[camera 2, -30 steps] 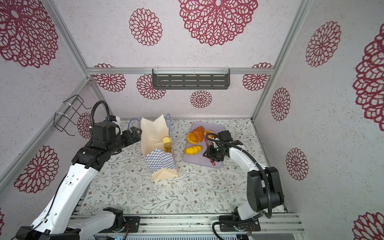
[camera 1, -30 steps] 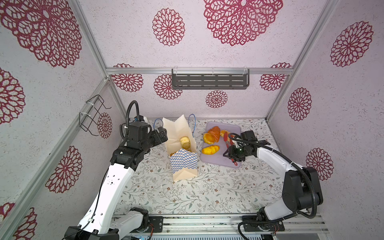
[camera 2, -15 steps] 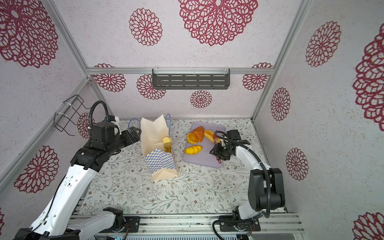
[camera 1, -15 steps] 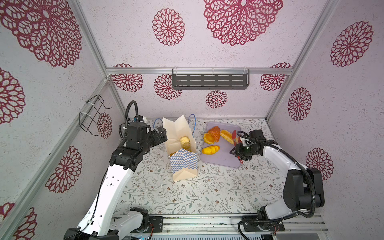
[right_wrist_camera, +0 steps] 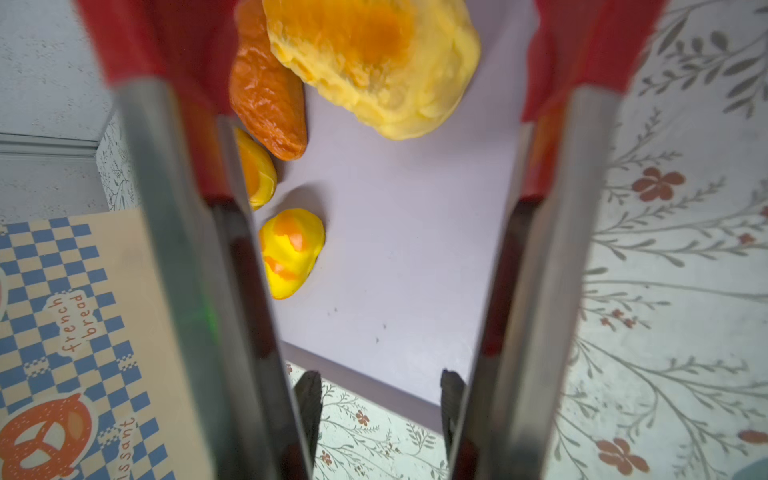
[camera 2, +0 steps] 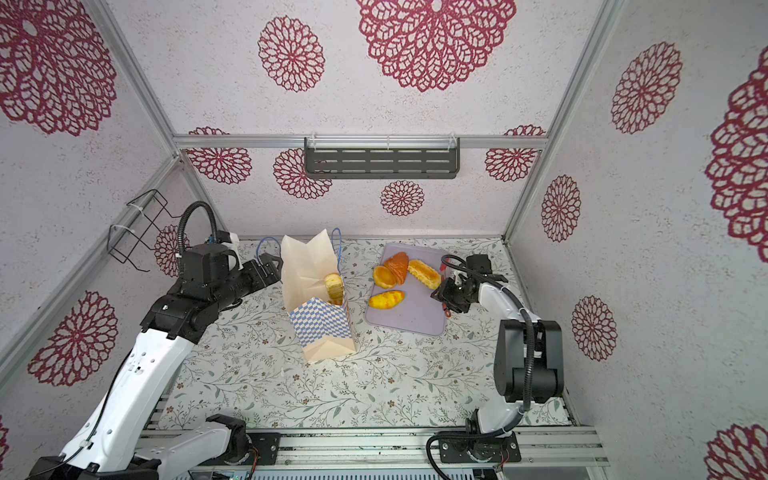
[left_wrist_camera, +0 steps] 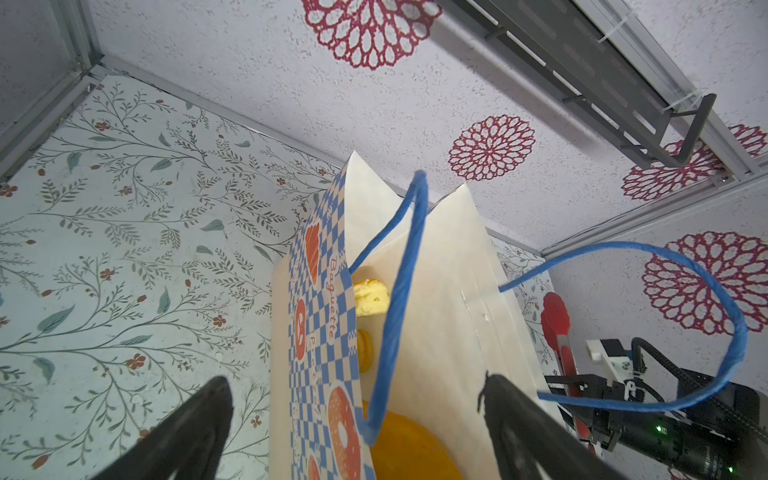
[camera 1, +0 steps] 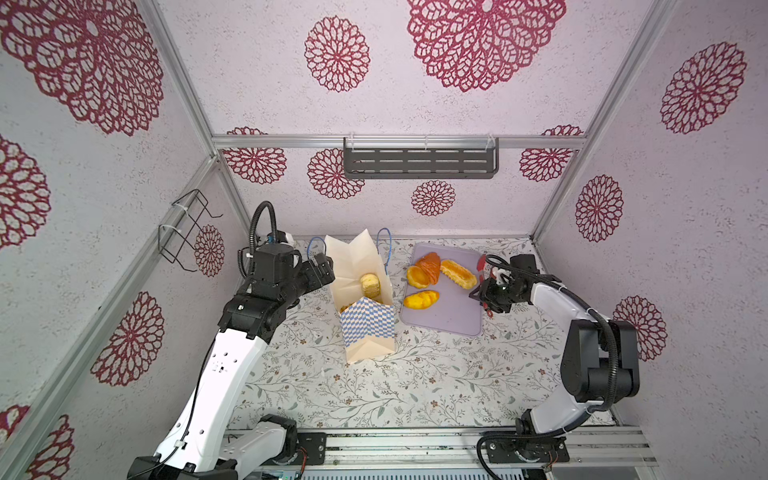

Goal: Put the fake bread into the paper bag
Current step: 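Lower the tongs toward the remaining breads on the tray, then close the tongs on the pale yellow fluffy bread with the right gripper, then lift the fluffy bread in the tongs and carry it over the bag, then open the tongs with the right gripper to drop the bread in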

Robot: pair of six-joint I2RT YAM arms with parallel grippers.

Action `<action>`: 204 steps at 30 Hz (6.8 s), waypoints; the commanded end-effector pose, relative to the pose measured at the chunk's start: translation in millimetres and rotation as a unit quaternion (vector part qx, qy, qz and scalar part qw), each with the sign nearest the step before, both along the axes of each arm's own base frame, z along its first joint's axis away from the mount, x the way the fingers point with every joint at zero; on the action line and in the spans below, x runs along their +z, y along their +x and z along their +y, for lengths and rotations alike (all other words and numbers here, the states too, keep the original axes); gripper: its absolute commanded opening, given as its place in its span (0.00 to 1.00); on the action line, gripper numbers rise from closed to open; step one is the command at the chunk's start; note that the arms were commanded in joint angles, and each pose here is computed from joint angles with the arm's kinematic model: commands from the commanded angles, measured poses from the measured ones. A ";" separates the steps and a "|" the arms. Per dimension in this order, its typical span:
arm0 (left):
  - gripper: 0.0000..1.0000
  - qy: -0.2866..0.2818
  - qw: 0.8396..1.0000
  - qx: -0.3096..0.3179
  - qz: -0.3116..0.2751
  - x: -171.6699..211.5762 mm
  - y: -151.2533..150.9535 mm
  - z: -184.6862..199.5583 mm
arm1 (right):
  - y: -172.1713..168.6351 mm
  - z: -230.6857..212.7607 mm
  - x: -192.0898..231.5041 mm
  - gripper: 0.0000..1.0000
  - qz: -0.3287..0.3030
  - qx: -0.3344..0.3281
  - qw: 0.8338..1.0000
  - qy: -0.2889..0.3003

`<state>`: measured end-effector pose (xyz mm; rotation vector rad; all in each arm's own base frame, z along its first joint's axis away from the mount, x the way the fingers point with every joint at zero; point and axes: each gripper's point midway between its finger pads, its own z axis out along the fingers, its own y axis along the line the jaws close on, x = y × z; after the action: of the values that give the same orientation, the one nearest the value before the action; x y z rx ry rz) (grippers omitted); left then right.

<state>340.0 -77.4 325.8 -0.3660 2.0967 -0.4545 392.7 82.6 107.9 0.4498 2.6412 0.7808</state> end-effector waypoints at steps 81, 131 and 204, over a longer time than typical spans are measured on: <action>0.97 -0.014 1.000 0.002 -0.017 -1.7 -0.3 1.9 | 0.8 59.1 -14.9 0.59 0.034 0.078 0.994 0.064; 1.00 -0.017 1.000 0.013 -0.013 0.0 4.2 7.5 | -16.1 57.5 99.2 0.20 -0.088 0.068 0.992 0.056; 0.00 -0.031 0.999 0.016 -0.009 3.6 11.1 4.9 | -183.4 235.1 223.3 0.28 -0.196 0.392 0.898 -0.046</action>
<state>349.0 -73.7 319.0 -0.4275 2.0908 -0.4899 217.2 324.6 319.4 -0.7592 2.4423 0.8195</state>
